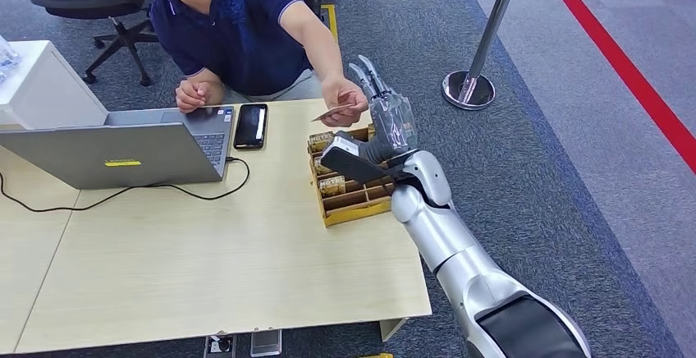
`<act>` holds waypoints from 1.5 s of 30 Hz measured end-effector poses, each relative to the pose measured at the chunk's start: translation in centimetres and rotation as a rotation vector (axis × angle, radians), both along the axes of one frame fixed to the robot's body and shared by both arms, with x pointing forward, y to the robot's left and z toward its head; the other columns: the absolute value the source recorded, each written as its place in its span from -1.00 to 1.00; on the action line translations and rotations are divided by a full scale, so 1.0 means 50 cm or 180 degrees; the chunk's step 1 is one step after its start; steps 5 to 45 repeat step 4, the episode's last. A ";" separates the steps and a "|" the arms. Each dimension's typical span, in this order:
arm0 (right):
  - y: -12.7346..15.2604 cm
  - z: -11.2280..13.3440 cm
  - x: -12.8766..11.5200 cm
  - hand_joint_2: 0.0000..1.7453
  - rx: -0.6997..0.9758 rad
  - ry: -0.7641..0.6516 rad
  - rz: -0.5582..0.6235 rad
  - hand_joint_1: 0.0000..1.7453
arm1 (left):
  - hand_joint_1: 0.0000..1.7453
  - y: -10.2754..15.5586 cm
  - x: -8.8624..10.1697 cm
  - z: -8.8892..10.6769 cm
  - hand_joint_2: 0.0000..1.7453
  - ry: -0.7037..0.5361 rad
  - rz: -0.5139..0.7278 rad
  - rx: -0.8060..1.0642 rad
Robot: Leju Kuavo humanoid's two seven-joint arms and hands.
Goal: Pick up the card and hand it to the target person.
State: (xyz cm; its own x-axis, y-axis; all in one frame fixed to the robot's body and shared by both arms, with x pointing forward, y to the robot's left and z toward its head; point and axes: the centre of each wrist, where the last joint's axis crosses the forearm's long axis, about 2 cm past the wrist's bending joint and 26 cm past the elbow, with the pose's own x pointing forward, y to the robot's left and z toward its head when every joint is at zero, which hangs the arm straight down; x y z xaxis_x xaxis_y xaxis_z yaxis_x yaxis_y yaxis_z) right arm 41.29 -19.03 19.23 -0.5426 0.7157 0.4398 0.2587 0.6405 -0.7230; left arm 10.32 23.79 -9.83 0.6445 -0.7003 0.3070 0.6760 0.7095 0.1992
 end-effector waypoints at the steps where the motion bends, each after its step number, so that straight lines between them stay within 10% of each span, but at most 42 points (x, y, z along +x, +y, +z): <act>1: -0.002 0.000 0.000 0.00 0.0007 -0.0004 -0.0016 -1.00 | -1.00 0.000 0.000 0.000 -1.00 -0.0005 0.0002 0.0004; 3: -0.010 -0.001 0.001 -1.00 0.0013 -0.0009 -0.0058 -1.00 | -1.00 0.000 0.000 0.000 -1.00 -0.0013 0.0006 0.0011; 45: -0.012 -0.001 0.002 -1.00 0.0014 -0.0010 -0.0068 -1.00 | -1.00 0.000 0.000 0.000 -1.00 -0.0014 0.0006 0.0012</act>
